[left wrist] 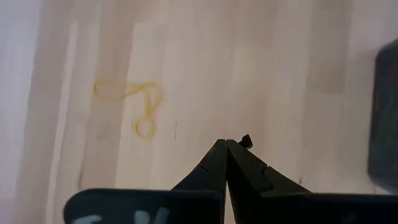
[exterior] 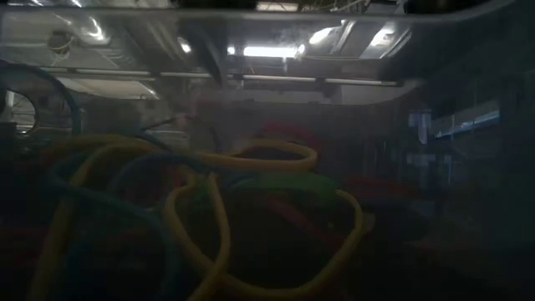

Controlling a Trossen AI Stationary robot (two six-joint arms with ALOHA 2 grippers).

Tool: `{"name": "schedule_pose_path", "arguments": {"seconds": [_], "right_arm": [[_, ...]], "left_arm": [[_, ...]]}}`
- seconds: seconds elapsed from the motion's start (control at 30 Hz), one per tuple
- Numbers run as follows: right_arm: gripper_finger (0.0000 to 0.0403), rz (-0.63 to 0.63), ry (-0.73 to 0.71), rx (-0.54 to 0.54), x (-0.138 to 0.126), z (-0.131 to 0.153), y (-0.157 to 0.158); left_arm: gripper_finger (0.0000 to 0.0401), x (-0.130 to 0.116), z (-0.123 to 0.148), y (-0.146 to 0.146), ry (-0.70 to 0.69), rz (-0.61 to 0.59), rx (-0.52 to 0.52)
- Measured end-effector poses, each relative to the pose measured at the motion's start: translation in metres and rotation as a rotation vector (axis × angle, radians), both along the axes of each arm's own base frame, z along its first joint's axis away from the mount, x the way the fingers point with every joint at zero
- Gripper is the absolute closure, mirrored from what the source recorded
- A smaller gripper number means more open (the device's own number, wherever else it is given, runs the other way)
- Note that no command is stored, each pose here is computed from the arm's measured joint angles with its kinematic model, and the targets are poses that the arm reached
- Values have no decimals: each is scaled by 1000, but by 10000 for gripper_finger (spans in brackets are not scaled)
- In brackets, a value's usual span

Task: Pick and place rubber bands into bin
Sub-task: Put the green rubber band into the black bin

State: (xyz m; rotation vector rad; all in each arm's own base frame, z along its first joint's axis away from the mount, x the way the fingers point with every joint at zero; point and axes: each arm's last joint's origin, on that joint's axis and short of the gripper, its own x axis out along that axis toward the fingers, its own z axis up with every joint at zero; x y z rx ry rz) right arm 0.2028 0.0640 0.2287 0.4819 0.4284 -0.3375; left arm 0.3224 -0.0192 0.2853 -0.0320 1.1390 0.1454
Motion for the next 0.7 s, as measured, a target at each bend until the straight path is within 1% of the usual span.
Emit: {"name": "schedule_pose_path", "arguments": {"seconds": [0.07, 0.17, 0.3, 0.43, 0.53, 0.6, 0.7], "right_arm": [[360, 39, -57, -51, 4, 7, 1], [330, 53, -124, -97, 9, 16, -1], [292, 37, -141, -133, 19, 36, -5], [282, -4, -69, -155, 42, 56, -10], [282, -63, 52, -133, 66, 68, -14], [282, -120, 154, -87, 80, 72, -16], [282, -250, 291, 59, 97, 77, -19]], "left_arm": [[399, -18, -4, 6, -32, 34, -10], [400, -43, -11, 12, -69, 61, -16], [400, -78, -21, 19, -84, 71, -16], [399, -108, -29, 26, -106, 53, -38], [399, -126, -33, 31, -134, 42, -39], [399, -137, -33, 34, -148, 38, -29], [399, -150, -32, 38, -186, 22, -21]]}}
